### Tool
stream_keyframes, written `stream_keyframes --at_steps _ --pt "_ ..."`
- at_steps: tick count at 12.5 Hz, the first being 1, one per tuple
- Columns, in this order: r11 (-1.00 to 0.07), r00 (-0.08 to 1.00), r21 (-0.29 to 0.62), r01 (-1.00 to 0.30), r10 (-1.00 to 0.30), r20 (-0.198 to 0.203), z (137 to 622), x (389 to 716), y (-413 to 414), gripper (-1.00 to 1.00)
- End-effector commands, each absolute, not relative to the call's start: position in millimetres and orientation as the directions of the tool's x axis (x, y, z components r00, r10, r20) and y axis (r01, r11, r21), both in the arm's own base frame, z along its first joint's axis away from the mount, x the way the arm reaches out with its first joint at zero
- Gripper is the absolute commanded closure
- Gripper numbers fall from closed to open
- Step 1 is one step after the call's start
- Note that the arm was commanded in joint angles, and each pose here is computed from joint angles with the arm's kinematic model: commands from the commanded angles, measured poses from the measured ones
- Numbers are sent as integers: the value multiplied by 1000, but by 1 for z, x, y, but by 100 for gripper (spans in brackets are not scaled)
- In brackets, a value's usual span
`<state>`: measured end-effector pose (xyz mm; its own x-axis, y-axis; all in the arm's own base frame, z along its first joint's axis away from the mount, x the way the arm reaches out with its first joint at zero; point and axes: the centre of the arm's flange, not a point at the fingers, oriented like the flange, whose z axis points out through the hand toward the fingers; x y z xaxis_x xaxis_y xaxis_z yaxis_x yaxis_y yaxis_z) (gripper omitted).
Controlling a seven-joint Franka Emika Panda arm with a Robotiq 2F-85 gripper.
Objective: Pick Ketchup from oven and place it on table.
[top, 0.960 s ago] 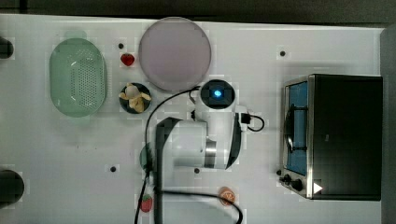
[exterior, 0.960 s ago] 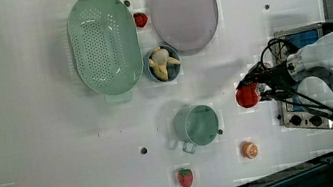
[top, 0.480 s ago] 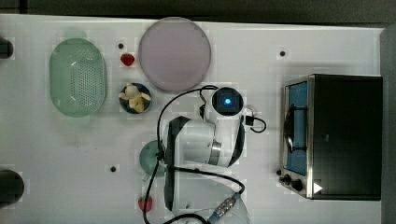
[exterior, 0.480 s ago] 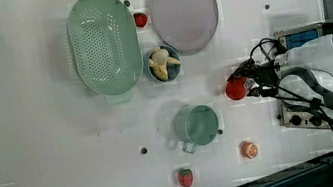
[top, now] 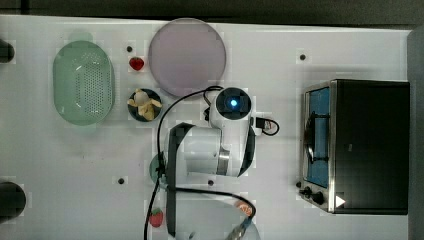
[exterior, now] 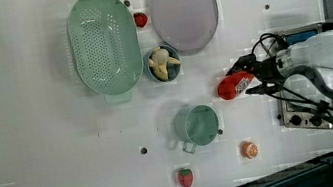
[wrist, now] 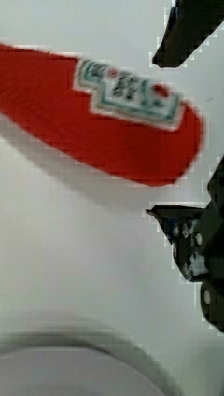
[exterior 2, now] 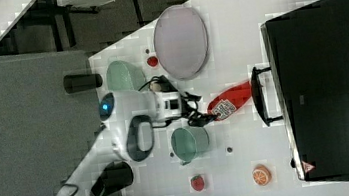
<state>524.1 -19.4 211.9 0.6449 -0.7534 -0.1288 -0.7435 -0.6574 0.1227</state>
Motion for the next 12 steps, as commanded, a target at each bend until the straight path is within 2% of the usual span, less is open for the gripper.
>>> stream_keyframes --at_steps 1,4,7,12 --pt "-661 662 -58 -748 -750 2 366 574 -15 -100" --pt "-668 670 -95 -738 -742 15 457 583 -13 -100" --pt "-680 681 -107 -725 -731 28 520 590 -10 -100" --pt "-686 687 -42 -726 -725 -40 578 578 -12 -100"
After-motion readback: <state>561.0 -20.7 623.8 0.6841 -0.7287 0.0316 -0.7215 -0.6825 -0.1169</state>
